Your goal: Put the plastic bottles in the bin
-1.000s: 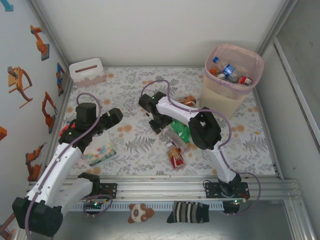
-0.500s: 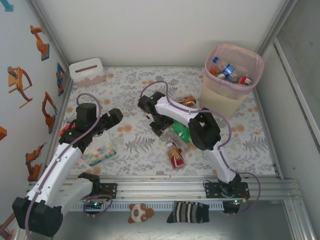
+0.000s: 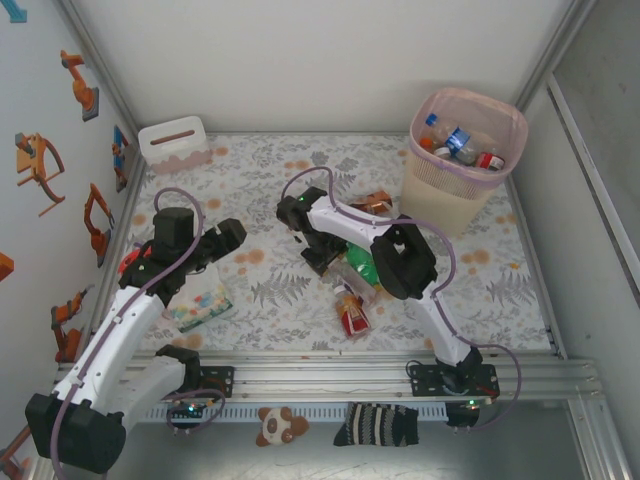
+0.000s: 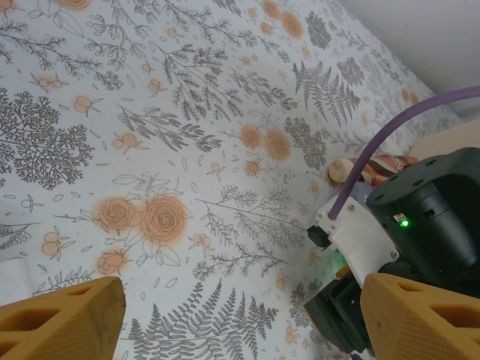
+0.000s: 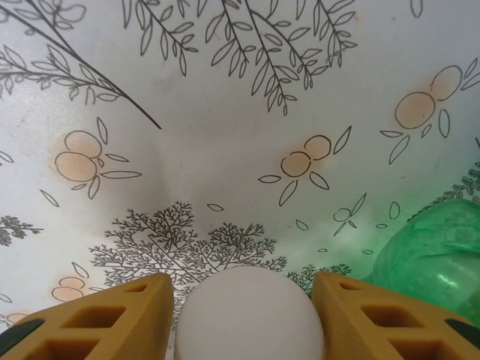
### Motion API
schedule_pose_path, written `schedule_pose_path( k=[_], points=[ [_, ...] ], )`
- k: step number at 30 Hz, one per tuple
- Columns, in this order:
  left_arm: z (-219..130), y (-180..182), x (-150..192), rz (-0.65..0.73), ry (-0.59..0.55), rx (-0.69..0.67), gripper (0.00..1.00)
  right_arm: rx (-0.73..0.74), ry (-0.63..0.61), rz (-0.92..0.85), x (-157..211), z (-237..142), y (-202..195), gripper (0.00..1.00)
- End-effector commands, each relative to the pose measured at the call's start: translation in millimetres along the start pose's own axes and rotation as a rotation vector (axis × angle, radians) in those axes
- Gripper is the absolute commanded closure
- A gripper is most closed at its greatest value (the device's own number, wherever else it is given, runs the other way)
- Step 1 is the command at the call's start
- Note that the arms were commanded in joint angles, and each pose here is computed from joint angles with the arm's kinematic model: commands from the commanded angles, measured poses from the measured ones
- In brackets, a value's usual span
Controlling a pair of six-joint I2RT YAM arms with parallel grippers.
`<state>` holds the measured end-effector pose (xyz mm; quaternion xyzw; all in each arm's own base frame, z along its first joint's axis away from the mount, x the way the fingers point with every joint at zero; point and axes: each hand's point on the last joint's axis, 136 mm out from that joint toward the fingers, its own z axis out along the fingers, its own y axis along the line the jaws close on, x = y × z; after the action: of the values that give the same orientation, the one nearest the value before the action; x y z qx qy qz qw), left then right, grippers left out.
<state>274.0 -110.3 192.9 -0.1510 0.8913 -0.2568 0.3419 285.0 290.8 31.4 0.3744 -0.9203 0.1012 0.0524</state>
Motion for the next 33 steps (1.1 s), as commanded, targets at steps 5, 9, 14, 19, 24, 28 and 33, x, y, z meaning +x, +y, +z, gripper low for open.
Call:
schedule_pose_path(
  k=[5, 9, 14, 19, 24, 28, 33],
  points=[
    [-1, 2, 1, -0.018, -0.005, 0.003, 0.18, 0.045, -0.034, 0.000, 2, -25, -9, 0.59],
    [-2, 1, 0, -0.017, -0.008, 0.006, 0.18, 0.053, -0.099, 0.019, -1, -49, -13, 0.61],
    [-3, 0, -2, -0.018, -0.013, 0.009, 0.18, 0.046, -0.231, 0.057, -3, -98, -20, 0.63],
    [-4, -1, -3, -0.016, -0.016, 0.014, 0.18, 0.026, -0.403, 0.099, -3, -157, -29, 0.64],
    [-5, -3, -3, -0.015, -0.018, 0.021, 0.18, 0.008, -0.581, 0.167, 2, -215, -49, 0.65],
    [-6, -5, -4, -0.015, -0.022, 0.027, 0.18, 0.006, -0.726, 0.242, 12, -262, -77, 0.65],
    [-6, -7, -5, -0.012, -0.023, 0.039, 0.18, 0.011, -0.895, 0.360, 36, -314, -124, 0.65]
  ],
)
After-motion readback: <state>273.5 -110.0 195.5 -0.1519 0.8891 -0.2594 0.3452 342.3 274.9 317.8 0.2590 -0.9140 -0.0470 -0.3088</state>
